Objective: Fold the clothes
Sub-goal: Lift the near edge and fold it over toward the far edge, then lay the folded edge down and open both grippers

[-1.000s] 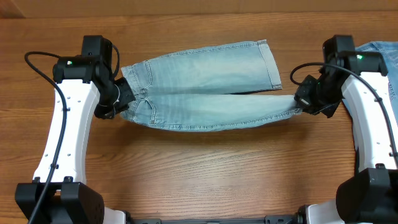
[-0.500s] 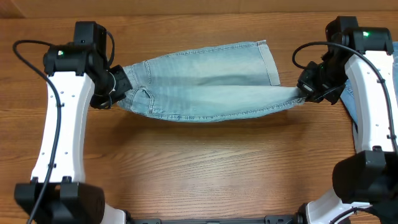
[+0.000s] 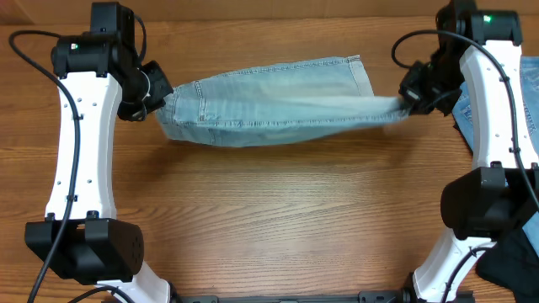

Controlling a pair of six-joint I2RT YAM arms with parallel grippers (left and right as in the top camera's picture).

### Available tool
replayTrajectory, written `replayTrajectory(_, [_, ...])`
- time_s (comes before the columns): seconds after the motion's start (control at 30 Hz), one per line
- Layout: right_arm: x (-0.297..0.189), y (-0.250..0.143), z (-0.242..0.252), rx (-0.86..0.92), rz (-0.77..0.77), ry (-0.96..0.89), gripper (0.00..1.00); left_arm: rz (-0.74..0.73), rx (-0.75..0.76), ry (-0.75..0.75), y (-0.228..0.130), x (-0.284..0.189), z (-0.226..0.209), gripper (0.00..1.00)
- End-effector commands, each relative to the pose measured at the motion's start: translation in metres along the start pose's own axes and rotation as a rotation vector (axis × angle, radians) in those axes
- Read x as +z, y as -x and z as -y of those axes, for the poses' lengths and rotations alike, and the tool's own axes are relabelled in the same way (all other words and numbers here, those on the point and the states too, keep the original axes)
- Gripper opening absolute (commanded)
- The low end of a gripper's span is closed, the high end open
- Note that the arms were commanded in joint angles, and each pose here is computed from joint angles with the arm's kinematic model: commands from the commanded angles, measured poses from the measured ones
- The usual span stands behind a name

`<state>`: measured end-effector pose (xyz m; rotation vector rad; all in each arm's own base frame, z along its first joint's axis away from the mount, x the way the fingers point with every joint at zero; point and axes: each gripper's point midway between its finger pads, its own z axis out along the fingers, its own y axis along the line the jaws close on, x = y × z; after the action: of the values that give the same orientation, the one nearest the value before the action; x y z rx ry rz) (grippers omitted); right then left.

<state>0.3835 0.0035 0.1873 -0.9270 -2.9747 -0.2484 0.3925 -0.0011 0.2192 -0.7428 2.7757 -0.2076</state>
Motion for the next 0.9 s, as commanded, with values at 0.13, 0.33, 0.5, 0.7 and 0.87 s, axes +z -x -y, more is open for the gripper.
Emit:
replayTrajectory(0.13, [-0.006, 0.015, -0.006, -0.016, 0.056, 0.009, 0.04, 0.129, -0.025, -0.023, 0.035, -0.015, 0.006, 0.04])
replayTrajectory(0.33, [0.000, 0.039, -0.020, -0.032, 0.129, 0.053, 0.04, 0.067, -0.028, 0.011, 0.040, 0.023, 0.005, 0.04])
replayTrajectory(0.5, [-0.002, 0.060, -0.033, -0.048, 0.210, 0.101, 0.04, 0.069, -0.030, 0.047, 0.051, 0.047, 0.002, 0.04])
replayTrajectory(0.7, [0.000, 0.071, -0.057, -0.092, 0.282, 0.147, 0.04, 0.133, -0.031, 0.090, 0.070, 0.062, -0.002, 0.04])
replayTrajectory(0.87, [0.013, 0.076, -0.075, -0.132, 0.318, 0.126, 0.04, 0.201, -0.030, 0.056, 0.087, 0.060, 0.007, 0.04])
